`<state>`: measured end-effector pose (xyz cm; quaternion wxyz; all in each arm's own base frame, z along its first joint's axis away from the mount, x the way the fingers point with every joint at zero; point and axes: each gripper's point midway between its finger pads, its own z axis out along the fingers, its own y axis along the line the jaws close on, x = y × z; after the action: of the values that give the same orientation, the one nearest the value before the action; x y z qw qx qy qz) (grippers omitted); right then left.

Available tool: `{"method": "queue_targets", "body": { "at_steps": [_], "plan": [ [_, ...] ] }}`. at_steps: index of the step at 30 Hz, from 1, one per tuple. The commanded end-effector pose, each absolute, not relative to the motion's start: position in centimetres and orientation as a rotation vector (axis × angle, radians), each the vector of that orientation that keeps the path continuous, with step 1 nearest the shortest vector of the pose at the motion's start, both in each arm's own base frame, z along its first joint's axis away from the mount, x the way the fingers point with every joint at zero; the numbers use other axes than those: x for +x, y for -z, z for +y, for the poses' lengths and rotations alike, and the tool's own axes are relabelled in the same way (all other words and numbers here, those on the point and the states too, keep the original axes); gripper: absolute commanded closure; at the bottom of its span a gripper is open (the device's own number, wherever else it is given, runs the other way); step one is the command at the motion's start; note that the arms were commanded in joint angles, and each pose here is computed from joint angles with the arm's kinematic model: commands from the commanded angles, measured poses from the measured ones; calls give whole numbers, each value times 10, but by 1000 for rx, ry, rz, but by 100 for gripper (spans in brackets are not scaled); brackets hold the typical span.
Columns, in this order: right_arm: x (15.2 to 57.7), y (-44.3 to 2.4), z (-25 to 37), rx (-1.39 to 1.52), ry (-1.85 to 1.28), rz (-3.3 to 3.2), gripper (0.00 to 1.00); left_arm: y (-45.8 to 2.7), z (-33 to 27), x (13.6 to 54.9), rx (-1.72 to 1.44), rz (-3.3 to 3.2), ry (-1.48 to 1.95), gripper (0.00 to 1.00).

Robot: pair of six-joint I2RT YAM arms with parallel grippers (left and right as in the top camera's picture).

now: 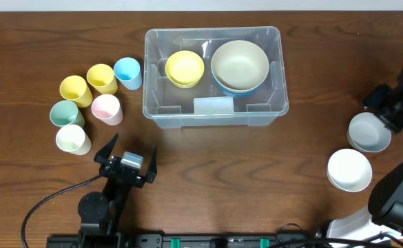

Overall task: Pack container
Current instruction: 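Release the yellow bowl and move the right gripper to the white bowl, then grasp the white bowl rim with the right gripper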

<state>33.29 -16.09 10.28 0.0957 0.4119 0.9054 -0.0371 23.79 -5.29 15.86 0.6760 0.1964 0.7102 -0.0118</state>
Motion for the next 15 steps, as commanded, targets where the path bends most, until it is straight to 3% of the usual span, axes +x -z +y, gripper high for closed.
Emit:
{"method": "queue_targets", "body": {
  "at_steps": [1, 9, 15],
  "plan": [
    [333, -90, -146, 1166, 62, 2715, 35, -142, -53, 237, 442, 1643, 45, 2],
    [326, -45, -139, 1171, 52, 2702, 51, -142, -53, 237, 442, 1643, 45, 2],
    [332, -35, -137, 1149, 17, 2668, 57, -143, -53, 237, 442, 1642, 45, 2]
  ]
}}
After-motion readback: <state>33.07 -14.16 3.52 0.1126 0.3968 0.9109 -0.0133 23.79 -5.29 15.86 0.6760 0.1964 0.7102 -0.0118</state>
